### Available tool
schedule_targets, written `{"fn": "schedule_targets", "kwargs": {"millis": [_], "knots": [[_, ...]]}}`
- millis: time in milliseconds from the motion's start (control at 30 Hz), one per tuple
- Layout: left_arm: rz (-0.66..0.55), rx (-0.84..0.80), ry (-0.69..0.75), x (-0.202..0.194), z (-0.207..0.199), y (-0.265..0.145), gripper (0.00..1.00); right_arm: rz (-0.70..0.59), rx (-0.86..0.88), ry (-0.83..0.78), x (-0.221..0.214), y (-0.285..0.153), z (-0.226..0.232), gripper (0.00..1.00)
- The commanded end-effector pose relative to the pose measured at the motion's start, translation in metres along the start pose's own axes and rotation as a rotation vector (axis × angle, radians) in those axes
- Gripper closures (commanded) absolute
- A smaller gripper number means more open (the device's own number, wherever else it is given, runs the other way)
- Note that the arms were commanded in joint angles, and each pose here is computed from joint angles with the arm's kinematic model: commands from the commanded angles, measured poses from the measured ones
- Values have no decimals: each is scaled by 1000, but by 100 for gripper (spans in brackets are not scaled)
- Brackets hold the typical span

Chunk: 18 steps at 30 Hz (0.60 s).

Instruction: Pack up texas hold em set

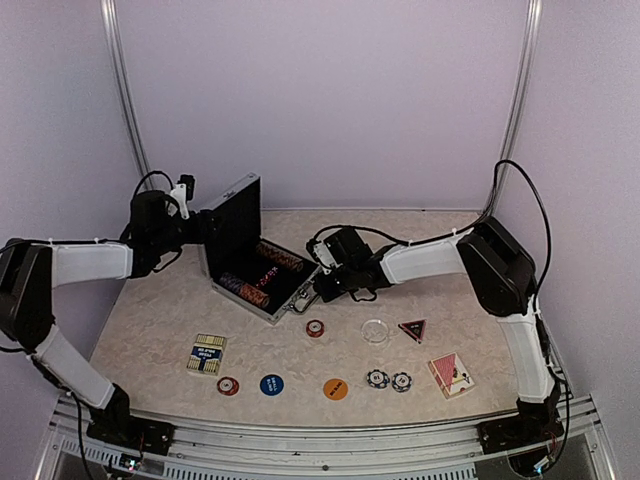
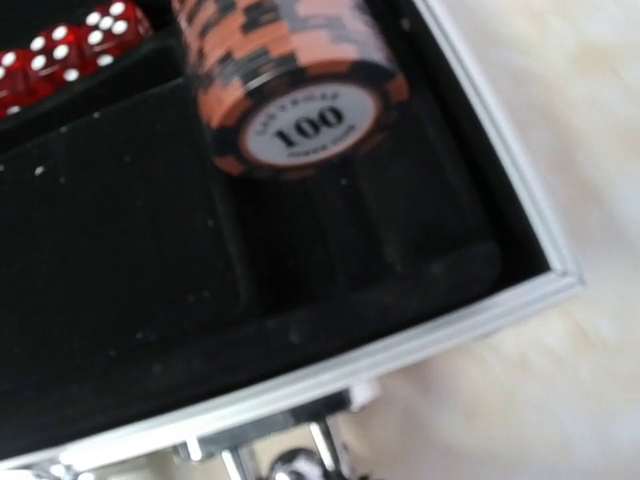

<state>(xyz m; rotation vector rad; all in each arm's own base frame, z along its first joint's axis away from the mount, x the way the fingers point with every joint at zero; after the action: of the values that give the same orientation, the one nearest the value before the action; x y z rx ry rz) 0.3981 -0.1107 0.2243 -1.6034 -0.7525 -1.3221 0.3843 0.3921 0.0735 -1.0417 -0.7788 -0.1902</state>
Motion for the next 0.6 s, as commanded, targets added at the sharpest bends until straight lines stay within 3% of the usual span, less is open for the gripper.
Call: {"fn": "schedule_targets", "kwargs": {"millis": [0,567], "knots": [[-24,-30,53,16,-20,18,36,-29,-69,174,5,-22,-34,100],[-38,-109,62,49,-59,115,31,-139,-193,454,-16,-69,-74,100]]}}
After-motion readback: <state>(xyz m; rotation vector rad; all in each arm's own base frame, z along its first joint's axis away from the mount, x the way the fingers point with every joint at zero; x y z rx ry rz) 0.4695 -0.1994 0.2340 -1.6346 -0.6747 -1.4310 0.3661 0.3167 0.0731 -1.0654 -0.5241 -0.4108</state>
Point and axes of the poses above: each gripper's point midway between its finger pads, its own y axis out along the fingers, its own z axis along the line the jaws close on, x = y × z, the point moved 6 cm from there along -y, back along the fingers, and after that the axes turned 13 degrees about y, right-handed, at the moved point
